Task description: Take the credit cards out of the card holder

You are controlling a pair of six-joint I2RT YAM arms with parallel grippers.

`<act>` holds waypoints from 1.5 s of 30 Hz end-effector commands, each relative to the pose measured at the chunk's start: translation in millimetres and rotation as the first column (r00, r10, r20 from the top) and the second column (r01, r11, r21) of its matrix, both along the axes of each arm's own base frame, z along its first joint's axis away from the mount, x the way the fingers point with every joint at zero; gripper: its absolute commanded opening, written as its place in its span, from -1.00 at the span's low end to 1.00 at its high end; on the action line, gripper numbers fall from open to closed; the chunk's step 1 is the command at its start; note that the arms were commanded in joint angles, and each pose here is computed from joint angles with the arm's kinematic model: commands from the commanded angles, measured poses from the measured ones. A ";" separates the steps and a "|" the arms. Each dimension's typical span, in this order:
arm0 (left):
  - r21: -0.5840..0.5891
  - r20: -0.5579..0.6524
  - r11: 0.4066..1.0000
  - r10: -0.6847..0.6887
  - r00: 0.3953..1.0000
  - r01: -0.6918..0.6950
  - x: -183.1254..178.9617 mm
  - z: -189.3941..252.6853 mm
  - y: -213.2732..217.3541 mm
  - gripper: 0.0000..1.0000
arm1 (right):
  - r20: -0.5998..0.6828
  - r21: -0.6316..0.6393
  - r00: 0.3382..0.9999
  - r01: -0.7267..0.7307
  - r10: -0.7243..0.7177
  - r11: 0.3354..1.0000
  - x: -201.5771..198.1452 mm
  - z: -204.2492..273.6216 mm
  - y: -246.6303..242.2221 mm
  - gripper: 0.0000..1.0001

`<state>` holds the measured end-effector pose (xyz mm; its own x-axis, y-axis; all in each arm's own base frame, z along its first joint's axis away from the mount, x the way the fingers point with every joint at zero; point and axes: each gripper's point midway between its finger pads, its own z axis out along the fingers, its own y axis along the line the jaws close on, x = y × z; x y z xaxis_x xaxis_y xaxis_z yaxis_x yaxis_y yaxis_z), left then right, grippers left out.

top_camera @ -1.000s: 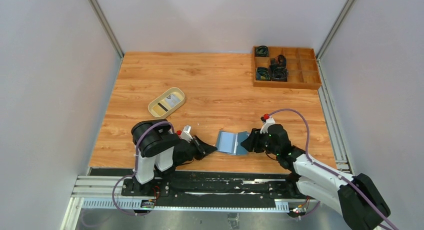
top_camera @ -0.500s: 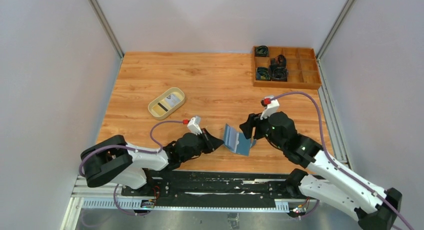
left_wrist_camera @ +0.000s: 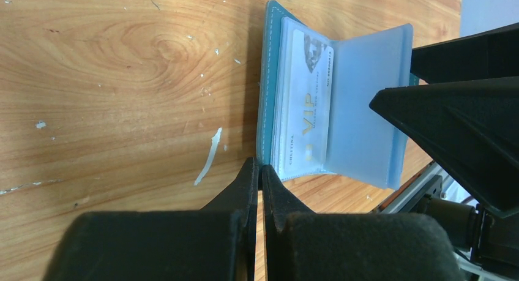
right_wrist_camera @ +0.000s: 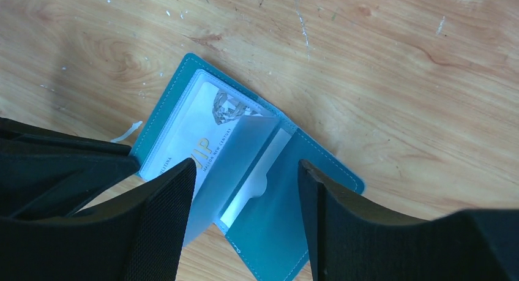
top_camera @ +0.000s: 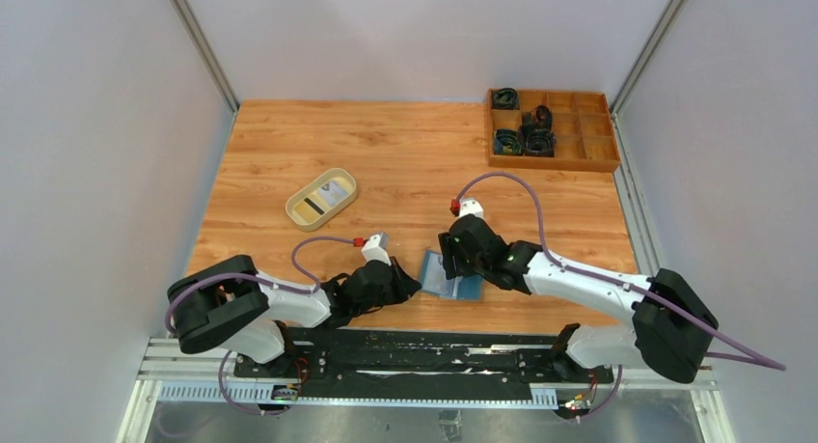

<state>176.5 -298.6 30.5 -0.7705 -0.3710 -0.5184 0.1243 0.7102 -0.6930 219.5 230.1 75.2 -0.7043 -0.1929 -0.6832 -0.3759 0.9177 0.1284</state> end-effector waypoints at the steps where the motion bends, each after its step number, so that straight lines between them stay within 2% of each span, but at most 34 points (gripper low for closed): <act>1: 0.053 0.003 0.998 0.016 1.000 -0.016 -1.2 -10.2 7.4 -1.00 | 0.077 0.024 0.996 0.041 -0.043 0.999 10.1 21.6 3.4 0.31; 4: 0.058 0.009 0.998 0.015 1.000 -0.015 -0.6 -8.7 6.8 -1.00 | 0.078 0.004 0.996 0.031 -0.032 1.000 10.4 18.1 1.7 0.32; 10: 0.075 0.019 0.997 0.024 1.000 -0.025 1.0 -4.9 10.1 -1.00 | -0.018 -0.060 1.000 -0.005 0.003 0.998 -2.8 -17.4 0.0 0.31; 14: 0.100 0.030 0.994 0.033 0.999 -0.036 1.2 -0.6 17.0 -1.00 | -0.064 -0.136 0.998 0.000 -0.008 0.991 -16.6 -36.1 -21.9 0.30; 21: 0.159 0.050 0.985 0.057 0.997 -0.064 5.0 9.3 28.5 -1.00 | -0.010 -0.227 0.997 0.067 -0.071 0.972 -34.2 -27.2 -77.7 0.24; 25: 0.164 0.045 0.985 0.056 0.997 -0.063 4.7 8.1 28.1 -1.00 | 0.050 -0.245 0.997 0.073 -0.063 0.967 -34.6 -9.3 -93.3 0.23; 27: 0.178 0.037 0.982 0.055 0.998 -0.061 4.0 3.3 28.3 -1.00 | 0.084 -0.204 0.996 0.034 -0.017 0.978 -30.8 13.8 -83.3 0.20; 30: 0.205 0.024 0.977 0.052 0.998 -0.056 3.2 -6.0 27.9 -1.00 | 0.157 -0.008 0.985 -0.067 0.068 0.998 -24.4 66.7 -39.2 0.19; 34: 0.245 0.011 0.968 0.060 0.998 -0.061 2.3 -19.3 30.5 -1.00 | 0.206 0.288 0.971 -0.175 0.118 0.941 -24.7 101.1 16.0 0.24; 36: 0.266 0.018 0.962 0.060 0.998 -0.063 1.7 -23.1 32.7 -1.00 | 0.156 0.408 0.980 -0.179 0.124 0.896 -26.8 98.8 35.1 0.25; 39: 0.278 0.021 0.958 0.062 0.998 -0.066 0.7 -25.7 34.9 -1.00 | 0.081 0.504 0.986 -0.167 0.146 0.847 -31.6 83.1 56.1 0.24; 41: 0.288 0.015 0.955 0.065 0.998 -0.067 -0.6 -29.8 37.5 -1.00 | 0.039 0.532 0.991 -0.132 0.132 0.837 -32.6 66.2 60.1 0.23; 45: 0.312 -0.002 0.948 0.064 0.998 -0.061 -3.8 -39.4 40.7 -1.00 | -0.030 0.514 0.998 -0.030 0.053 0.857 -30.6 26.2 46.8 0.22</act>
<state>180.4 -277.3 18.7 -0.7426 -0.3069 -0.5953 0.0876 0.8367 -0.5406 188.2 274.6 113.5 -0.6967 0.0391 -0.7163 -0.4694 0.7302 0.4964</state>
